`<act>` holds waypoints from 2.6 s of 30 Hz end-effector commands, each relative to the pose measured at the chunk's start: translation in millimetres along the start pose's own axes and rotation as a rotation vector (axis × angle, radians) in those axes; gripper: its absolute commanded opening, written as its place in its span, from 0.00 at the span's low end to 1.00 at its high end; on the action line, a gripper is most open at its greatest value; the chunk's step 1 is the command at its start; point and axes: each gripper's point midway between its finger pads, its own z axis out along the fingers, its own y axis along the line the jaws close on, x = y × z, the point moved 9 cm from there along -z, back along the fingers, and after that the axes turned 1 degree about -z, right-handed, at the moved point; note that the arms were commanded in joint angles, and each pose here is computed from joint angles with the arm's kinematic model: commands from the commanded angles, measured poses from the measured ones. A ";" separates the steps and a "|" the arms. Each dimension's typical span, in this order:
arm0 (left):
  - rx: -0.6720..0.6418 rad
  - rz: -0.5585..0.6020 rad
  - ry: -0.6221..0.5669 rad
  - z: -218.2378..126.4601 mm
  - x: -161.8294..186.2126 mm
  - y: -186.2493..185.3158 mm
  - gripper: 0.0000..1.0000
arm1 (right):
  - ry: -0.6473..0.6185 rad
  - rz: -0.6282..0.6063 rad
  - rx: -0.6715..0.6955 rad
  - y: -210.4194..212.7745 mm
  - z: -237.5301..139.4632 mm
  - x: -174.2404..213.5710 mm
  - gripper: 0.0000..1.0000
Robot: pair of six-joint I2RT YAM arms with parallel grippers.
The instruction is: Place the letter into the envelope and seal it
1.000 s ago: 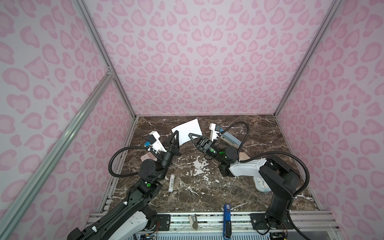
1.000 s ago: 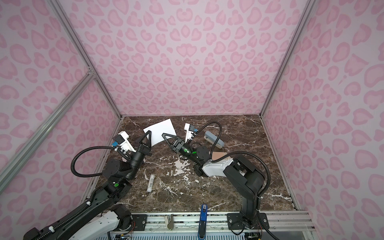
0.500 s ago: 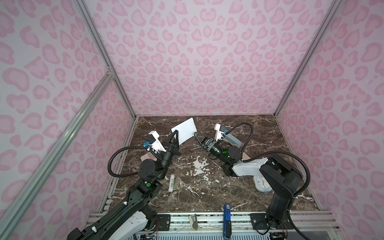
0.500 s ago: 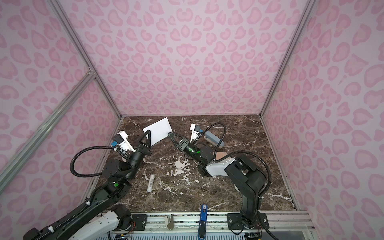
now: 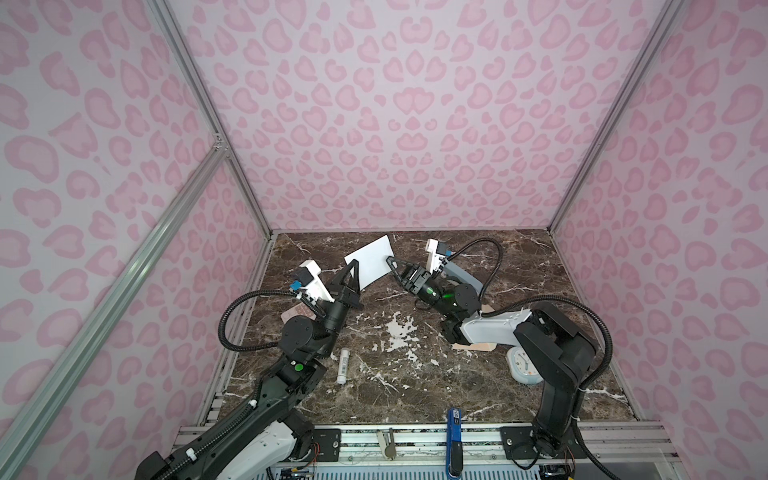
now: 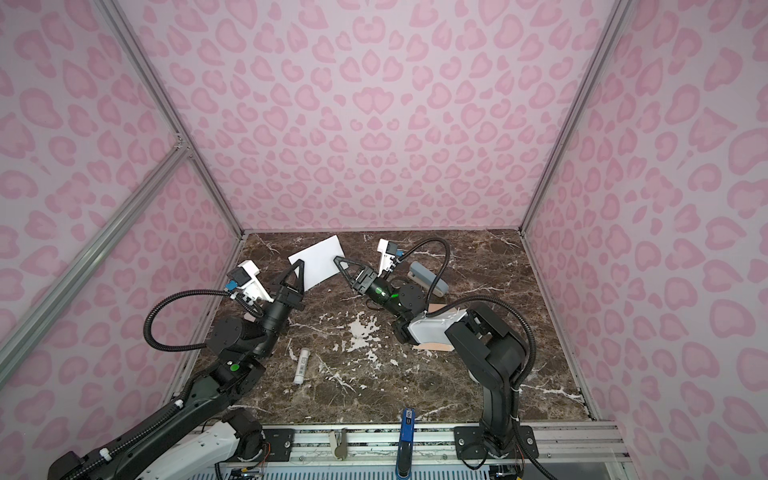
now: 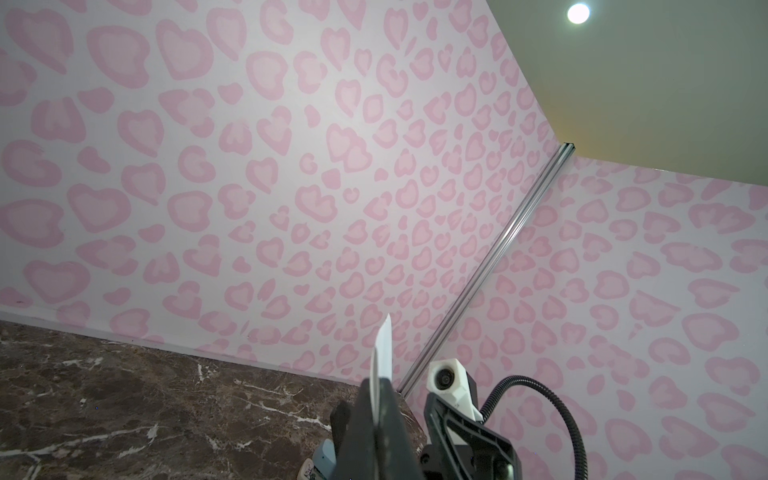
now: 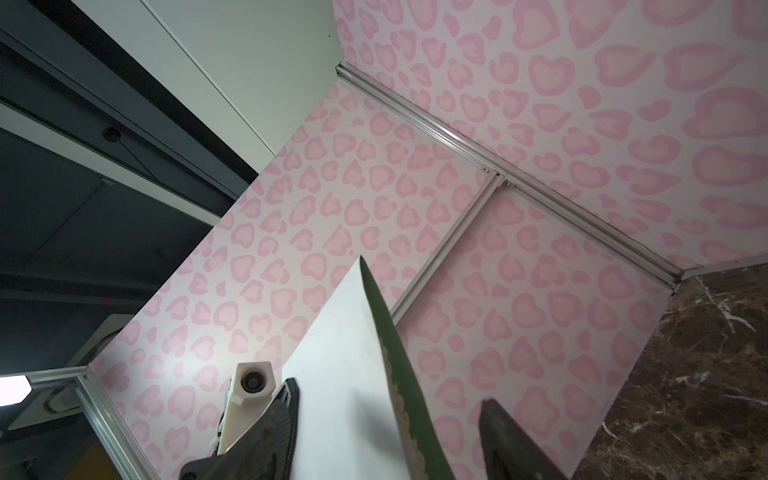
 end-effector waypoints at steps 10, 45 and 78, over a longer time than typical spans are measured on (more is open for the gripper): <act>0.014 -0.002 -0.032 -0.6 -7.0 -3.6 0.04 | 0.037 0.009 -0.067 10.5 2.8 2.2 0.45; -0.326 0.289 0.067 -48.4 -22.7 23.3 0.93 | 0.069 -0.024 0.222 -35.1 -60.1 -3.8 0.00; -0.362 0.388 0.193 -65.1 -13.5 32.9 0.95 | 0.790 -0.074 0.864 -156.6 -88.9 70.4 0.01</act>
